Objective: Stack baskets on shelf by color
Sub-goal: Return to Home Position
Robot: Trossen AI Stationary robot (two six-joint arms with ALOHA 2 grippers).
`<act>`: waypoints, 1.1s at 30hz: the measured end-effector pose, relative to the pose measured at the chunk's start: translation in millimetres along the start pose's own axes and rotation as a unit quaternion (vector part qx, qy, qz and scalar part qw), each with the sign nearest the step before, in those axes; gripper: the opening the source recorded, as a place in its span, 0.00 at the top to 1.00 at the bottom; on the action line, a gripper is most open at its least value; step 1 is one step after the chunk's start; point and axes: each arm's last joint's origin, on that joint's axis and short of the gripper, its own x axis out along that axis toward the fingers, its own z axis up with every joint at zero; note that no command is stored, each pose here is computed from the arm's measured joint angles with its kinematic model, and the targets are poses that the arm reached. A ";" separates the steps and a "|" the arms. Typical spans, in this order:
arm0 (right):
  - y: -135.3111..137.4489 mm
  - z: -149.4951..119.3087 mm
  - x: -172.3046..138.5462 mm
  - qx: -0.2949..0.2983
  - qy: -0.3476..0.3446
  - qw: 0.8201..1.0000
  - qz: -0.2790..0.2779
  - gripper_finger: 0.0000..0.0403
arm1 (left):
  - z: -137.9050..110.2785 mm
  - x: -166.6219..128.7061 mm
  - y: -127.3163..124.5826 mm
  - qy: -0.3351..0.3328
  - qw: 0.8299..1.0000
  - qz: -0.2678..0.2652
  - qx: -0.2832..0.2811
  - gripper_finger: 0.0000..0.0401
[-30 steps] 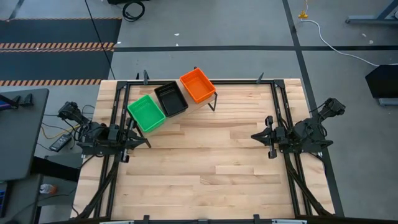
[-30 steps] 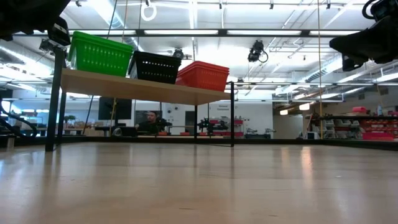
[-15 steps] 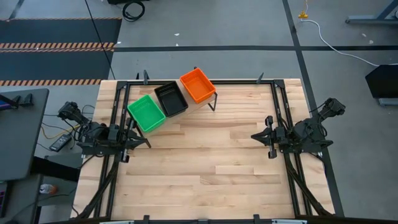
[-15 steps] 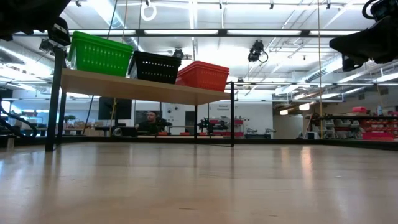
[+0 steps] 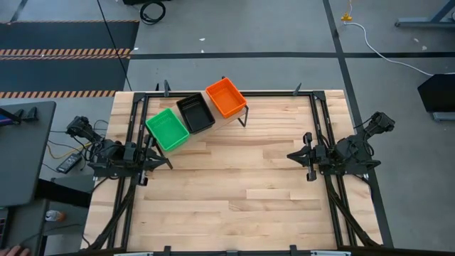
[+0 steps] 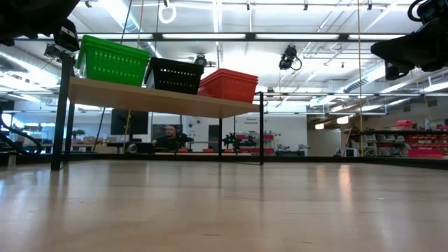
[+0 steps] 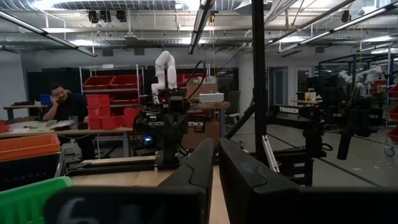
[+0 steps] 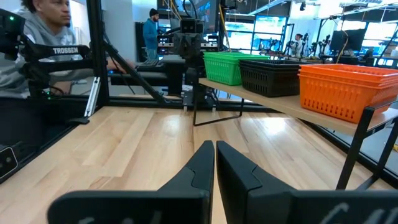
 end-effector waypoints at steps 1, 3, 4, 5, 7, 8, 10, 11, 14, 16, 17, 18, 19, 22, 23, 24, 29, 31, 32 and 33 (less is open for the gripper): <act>0.0 0.0 0.0 0.000 0.000 1.000 0.000 0.94 | 0.1 0.0 0.0 0.000 1.000 0.000 0.000 0.92; 0.0 0.0 0.0 0.000 0.000 1.000 0.000 0.94 | 0.0 0.0 0.0 0.000 1.000 0.000 0.000 0.93; 0.0 0.0 0.0 0.000 0.000 1.000 0.000 0.94 | 0.1 0.0 0.0 0.000 1.000 0.000 0.000 0.93; 0.0 0.0 0.0 0.000 0.000 1.000 0.000 0.94 | 0.1 0.0 0.0 0.000 1.000 0.000 0.000 0.94; 0.0 0.0 0.0 0.000 0.000 1.000 0.000 0.94 | 0.1 0.0 0.0 0.000 1.000 0.000 0.000 0.94; 0.0 0.0 0.0 0.000 0.000 1.000 0.000 0.94 | 0.0 0.0 0.0 0.000 1.000 0.000 0.000 0.93; 0.0 0.0 0.0 0.000 0.000 1.000 0.000 0.94 | 0.0 0.0 0.0 0.000 1.000 0.000 0.000 0.93; 0.0 0.0 0.0 0.000 0.000 1.000 0.000 0.94 | 0.0 0.0 0.0 0.000 1.000 0.000 0.000 0.92; 0.0 0.0 0.0 0.000 0.000 1.000 0.000 0.94 | 0.0 0.0 0.0 0.000 1.000 0.000 0.000 0.92; 0.0 0.0 0.0 0.000 0.000 1.000 0.000 0.94 | 0.0 0.0 0.0 0.000 1.000 0.000 0.000 0.92; 0.0 0.0 0.0 0.000 0.000 1.000 0.000 0.94 | 0.0 0.0 0.0 0.000 1.000 0.000 0.000 0.92; 0.0 0.0 0.0 0.000 0.000 1.000 0.000 0.94 | 0.0 0.0 0.0 0.000 1.000 0.000 0.000 0.92; 0.0 0.0 0.0 0.000 0.000 1.000 0.000 0.94 | 0.0 0.0 0.0 0.000 1.000 0.000 0.000 0.92; 0.0 0.0 0.0 0.000 0.000 1.000 0.000 0.94 | 0.0 0.0 0.0 0.000 1.000 0.000 0.000 0.94; 0.0 0.0 0.0 0.000 0.000 1.000 0.000 0.94 | 0.0 0.0 0.0 0.000 1.000 0.000 0.000 0.94; 0.0 0.0 0.0 0.000 0.000 1.000 0.000 0.94 | 0.0 0.0 0.0 0.000 1.000 0.000 0.000 0.94; 0.0 0.0 0.0 0.000 0.000 1.000 0.000 0.94 | 0.1 0.0 0.0 0.000 1.000 0.000 0.000 0.94; 0.0 0.0 0.0 0.000 0.000 1.000 0.000 0.94 | 0.2 -0.1 0.1 -0.001 1.000 0.000 0.000 0.93; 0.0 0.0 0.0 0.000 0.000 1.000 0.000 0.94 | 0.2 -0.1 0.1 -0.001 1.000 0.000 0.000 0.93; 0.0 0.0 0.0 0.000 0.000 1.000 0.000 0.94 | 0.2 -0.1 0.1 -0.001 1.000 0.000 0.000 0.92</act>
